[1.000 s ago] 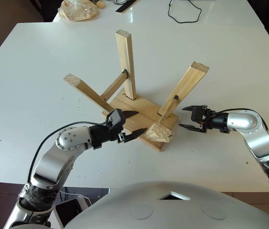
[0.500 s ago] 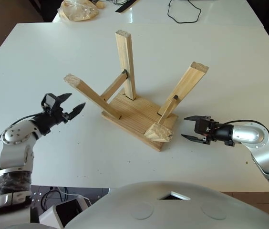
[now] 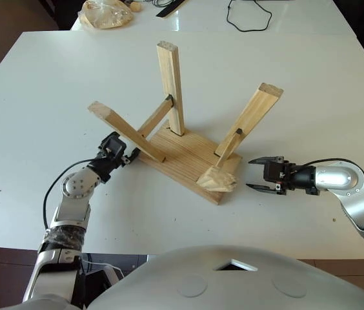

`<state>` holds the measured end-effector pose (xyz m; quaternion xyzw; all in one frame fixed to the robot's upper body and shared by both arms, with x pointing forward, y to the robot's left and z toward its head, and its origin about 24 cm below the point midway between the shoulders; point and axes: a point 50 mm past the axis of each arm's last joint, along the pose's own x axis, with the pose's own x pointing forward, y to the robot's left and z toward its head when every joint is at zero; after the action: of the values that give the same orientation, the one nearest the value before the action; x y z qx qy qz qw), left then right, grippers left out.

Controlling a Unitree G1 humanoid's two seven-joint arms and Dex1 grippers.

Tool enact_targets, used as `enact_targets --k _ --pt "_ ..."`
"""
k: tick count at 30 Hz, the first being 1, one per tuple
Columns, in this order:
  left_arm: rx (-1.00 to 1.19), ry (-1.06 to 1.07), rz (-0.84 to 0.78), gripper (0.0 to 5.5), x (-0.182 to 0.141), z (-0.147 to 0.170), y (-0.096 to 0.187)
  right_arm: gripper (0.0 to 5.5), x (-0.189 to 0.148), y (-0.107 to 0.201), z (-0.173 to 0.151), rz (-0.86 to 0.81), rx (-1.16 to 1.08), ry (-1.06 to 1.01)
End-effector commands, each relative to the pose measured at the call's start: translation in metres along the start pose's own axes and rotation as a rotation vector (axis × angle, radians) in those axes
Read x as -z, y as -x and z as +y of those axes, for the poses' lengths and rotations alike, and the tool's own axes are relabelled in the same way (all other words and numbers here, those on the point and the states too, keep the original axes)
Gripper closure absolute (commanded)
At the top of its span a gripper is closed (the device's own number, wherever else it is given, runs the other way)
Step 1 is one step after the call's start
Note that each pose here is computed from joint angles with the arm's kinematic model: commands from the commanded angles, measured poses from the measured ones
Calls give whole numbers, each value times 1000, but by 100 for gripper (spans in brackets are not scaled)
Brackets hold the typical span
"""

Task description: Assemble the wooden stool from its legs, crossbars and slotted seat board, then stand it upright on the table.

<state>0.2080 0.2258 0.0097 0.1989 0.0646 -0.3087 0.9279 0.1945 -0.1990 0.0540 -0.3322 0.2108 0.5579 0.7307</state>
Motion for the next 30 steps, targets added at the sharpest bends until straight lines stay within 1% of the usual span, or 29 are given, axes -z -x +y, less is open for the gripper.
enact_targets --k 1,4,7,10,13,19,22,26,30 --pt "178 65 41 209 6 -36 3 223 9 -9 -3 40 33 -25" --pt "169 93 49 209 6 -36 8 223 9 -11 -11 36 72 -27" --pt "110 95 72 209 8 -23 14 223 11 -9 -13 37 73 -20" --pt "61 77 84 209 6 -10 23 223 18 2 -18 61 117 -18" --pt "45 52 86 209 3 -7 32 223 24 12 -20 71 179 -50" --pt "62 39 111 209 1 -18 50 223 33 21 0 98 165 -95" --pt "70 31 135 209 6 -25 51 223 35 23 14 105 118 -118" --pt "122 33 130 209 8 -36 48 223 25 13 32 60 51 -143" --pt "196 69 88 209 0 -46 49 223 13 6 43 2 26 -179"
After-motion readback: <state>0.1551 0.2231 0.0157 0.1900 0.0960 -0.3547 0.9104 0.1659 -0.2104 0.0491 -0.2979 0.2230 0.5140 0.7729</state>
